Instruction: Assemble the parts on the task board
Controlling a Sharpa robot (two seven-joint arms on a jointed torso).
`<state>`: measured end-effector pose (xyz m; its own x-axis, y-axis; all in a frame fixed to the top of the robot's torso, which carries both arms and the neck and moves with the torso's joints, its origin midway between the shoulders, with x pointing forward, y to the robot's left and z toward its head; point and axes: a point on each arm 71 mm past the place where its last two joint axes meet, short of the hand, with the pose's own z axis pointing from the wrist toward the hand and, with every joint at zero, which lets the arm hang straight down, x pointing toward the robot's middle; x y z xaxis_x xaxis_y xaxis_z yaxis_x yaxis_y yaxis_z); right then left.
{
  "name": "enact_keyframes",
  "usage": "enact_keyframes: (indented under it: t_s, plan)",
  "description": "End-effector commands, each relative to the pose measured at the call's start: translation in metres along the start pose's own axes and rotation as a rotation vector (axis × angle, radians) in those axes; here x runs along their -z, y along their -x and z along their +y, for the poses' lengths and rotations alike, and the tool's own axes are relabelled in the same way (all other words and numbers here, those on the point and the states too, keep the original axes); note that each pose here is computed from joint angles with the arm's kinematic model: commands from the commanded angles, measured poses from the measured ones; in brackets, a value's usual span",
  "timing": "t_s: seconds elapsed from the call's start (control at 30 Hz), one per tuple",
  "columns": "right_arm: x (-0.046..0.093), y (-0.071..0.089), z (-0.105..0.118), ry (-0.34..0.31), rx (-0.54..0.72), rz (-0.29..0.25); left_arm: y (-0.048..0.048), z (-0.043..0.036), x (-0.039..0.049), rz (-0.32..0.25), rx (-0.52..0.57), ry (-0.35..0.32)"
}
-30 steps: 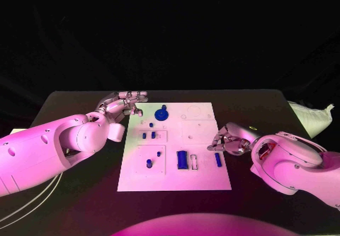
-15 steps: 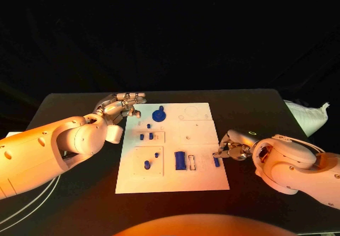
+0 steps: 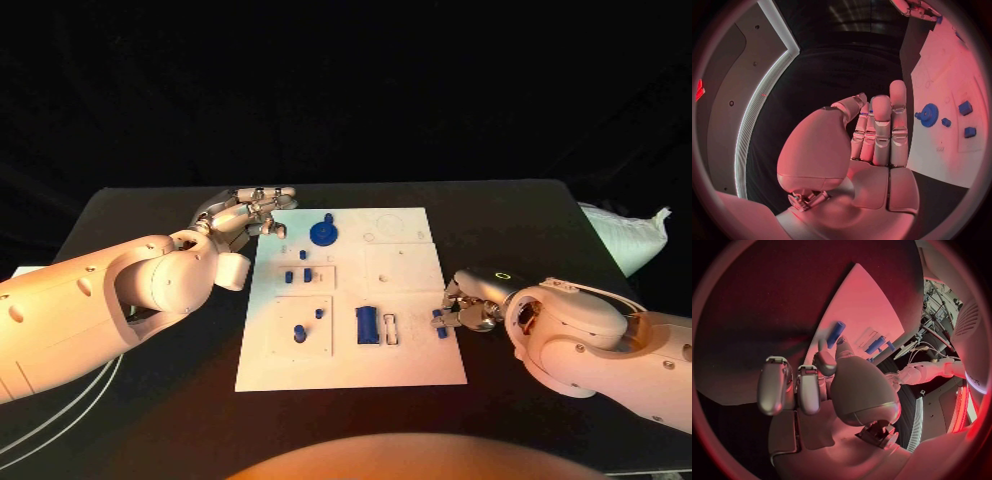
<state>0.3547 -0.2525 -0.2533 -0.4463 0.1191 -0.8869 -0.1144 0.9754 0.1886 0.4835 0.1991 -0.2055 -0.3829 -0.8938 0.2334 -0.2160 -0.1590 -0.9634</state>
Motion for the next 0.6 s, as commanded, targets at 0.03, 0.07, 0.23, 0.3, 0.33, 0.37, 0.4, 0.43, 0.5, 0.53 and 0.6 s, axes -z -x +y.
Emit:
enact_keyframes:
  t_s: [0.03,0.07,0.23,0.3,0.33,0.37,0.4,0.43,0.5,0.53,0.6]
  plan:
    - [-0.001,-0.006,0.002,0.004,0.056,0.021,-0.0023,-0.0005,0.0000,0.021,0.003,-0.005]
    - [-0.001,-0.007,0.002,0.006,0.060,0.021,-0.0022,-0.0005,0.0000,0.021,0.003,-0.005]
    - [-0.003,-0.010,0.008,0.026,0.134,0.015,-0.0020,-0.0005,0.0000,0.020,0.003,-0.004]
    - [-0.003,-0.012,0.010,0.033,0.168,0.020,-0.0021,-0.0005,0.0000,0.020,0.003,-0.004]
    - [-0.003,-0.013,0.011,0.037,0.185,0.023,-0.0021,-0.0005,0.0001,0.020,0.003,-0.004]
    - [-0.003,-0.013,0.012,0.040,0.200,0.025,-0.0020,-0.0005,0.0001,0.020,0.003,-0.005]
    - [-0.003,-0.014,0.013,0.043,0.215,0.026,-0.0020,-0.0005,0.0001,0.019,0.003,-0.005]
    - [-0.004,-0.015,0.014,0.046,0.227,0.027,-0.0020,-0.0006,0.0001,0.019,0.003,-0.006]
    - [-0.004,-0.016,0.017,0.053,0.259,0.027,-0.0021,-0.0006,0.0000,0.019,0.003,-0.006]
    - [-0.004,-0.016,0.018,0.057,0.273,0.027,-0.0022,-0.0006,0.0000,0.019,0.003,-0.007]
    - [-0.005,-0.018,0.020,0.063,0.298,0.026,-0.0025,-0.0006,-0.0001,0.020,0.003,-0.007]
